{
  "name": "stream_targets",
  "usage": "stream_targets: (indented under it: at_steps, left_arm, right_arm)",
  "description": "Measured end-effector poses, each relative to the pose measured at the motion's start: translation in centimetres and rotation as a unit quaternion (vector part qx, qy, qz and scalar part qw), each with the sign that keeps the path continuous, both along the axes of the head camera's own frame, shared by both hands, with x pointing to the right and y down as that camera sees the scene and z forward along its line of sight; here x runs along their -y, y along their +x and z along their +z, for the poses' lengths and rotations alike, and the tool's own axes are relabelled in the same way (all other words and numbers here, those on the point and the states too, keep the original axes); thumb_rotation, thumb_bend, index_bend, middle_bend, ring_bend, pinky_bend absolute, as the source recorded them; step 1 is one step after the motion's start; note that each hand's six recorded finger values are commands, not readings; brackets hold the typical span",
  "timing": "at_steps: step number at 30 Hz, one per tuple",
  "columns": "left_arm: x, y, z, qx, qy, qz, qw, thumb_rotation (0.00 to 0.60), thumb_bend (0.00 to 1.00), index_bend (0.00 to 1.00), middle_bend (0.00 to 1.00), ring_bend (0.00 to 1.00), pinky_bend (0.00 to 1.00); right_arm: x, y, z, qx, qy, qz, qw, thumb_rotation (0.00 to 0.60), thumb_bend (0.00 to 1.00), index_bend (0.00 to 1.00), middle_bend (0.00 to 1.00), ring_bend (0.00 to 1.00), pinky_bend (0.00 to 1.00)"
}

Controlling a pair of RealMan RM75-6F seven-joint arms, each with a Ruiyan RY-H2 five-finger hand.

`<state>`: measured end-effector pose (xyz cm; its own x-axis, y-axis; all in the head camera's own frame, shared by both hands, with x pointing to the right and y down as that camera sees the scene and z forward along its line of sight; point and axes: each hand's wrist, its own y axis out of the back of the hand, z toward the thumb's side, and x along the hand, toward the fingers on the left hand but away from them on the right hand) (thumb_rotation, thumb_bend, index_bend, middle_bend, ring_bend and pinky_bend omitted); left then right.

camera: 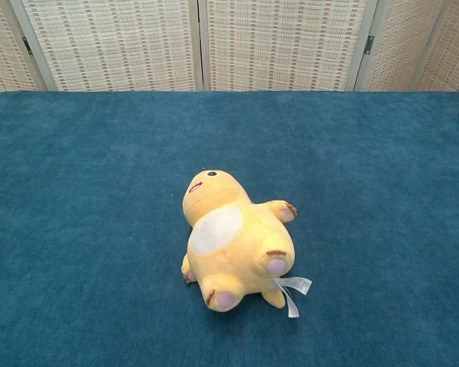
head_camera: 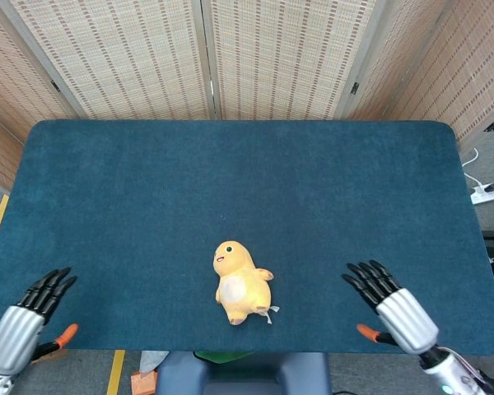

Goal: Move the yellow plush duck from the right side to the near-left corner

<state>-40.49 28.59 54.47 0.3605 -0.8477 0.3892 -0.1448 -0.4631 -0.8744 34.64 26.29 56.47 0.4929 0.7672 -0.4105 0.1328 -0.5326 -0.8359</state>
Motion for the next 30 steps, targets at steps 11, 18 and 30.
stream_targets:
  at_steps: [11,18,30]
  left_arm:
    - [1.6,14.7,3.2,-0.005,-0.026,0.194,0.9807,0.600,0.23,0.03,0.05,0.00,0.07]
    - [2.1,23.6,5.2,-0.049,-0.025,0.261,0.9638,0.600,0.23,0.04,0.03,0.00,0.06]
    - [3.7,33.5,9.5,-0.060,-0.036,0.308,0.9488,0.600,0.23,0.06,0.03,0.00,0.06]
  right_arm:
    - [-6.1,11.9,-3.1,-0.010,-0.020,0.128,0.9915,0.600,0.11,0.00,0.00,0.00,0.00]
    - [-6.8,15.0,-3.8,-0.003,-0.026,0.174,0.9845,0.600,0.11,0.00,0.00,0.00,0.00]
    - [-7.3,18.3,-3.9,0.001,-0.029,0.224,0.9742,0.600,0.12,0.00,0.00,0.00,0.00]
